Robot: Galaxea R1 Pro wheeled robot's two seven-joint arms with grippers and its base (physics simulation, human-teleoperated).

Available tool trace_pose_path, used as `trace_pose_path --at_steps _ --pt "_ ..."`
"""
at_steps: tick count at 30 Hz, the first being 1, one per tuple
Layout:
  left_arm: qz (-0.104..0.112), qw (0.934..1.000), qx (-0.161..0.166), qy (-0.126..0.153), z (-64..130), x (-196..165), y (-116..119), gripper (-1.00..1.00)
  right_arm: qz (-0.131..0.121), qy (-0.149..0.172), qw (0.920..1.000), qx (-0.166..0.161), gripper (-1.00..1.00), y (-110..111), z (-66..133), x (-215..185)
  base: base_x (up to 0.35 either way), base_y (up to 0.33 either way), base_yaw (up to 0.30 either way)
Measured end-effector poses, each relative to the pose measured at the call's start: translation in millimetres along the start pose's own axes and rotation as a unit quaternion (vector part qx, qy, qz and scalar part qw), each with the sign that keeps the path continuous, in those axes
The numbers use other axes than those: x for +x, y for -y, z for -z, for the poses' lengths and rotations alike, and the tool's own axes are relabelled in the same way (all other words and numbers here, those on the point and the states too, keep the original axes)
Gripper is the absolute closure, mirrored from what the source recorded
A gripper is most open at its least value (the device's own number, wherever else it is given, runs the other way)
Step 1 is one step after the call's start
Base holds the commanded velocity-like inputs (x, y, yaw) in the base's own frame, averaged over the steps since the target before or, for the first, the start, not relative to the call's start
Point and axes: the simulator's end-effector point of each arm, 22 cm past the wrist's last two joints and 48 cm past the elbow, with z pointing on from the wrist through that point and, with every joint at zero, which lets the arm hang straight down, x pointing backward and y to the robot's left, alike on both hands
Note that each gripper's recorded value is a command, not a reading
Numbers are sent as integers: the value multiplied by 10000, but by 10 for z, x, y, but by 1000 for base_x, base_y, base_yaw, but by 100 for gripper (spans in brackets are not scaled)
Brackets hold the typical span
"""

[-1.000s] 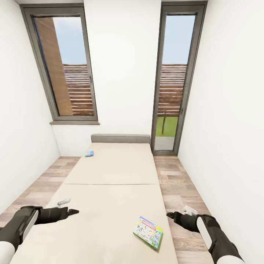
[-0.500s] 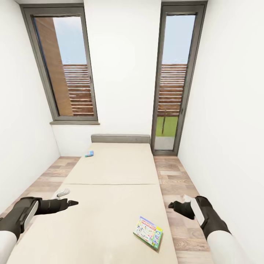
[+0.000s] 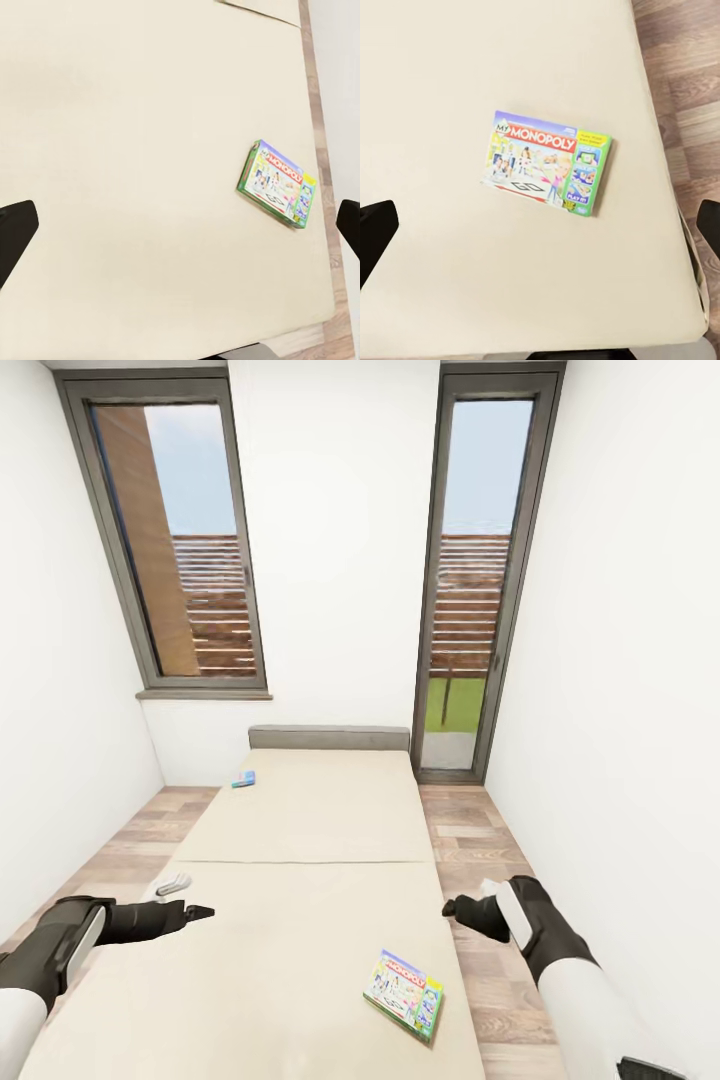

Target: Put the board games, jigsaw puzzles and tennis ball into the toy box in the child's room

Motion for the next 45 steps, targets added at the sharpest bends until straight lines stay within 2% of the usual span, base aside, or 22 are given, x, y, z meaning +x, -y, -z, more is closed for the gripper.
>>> trace_pose_path --at_steps 14,21,30,39,45 --pt "30 10000 -20 -80 -67 62 -43 -100 118 157 9998 -21 -100 -299 101 -453 0 0 0" --pt "49 9999 -32 -127 -105 100 -71 -100 155 117 9998 104 -100 -355 113 -603 0 0 0" --pt "76 9998 -50 -191 -153 150 -109 -100 148 10 9995 263 -100 -330 15 -596 0 0 0" --pt "98 9996 -56 -248 -199 198 -142 -100 131 -7 9995 302 -100 -314 -84 -561 0 0 0" --pt "114 9995 -55 -287 -230 230 -160 -100 149 -143 9994 291 -100 -356 -179 -438 0 0 0"
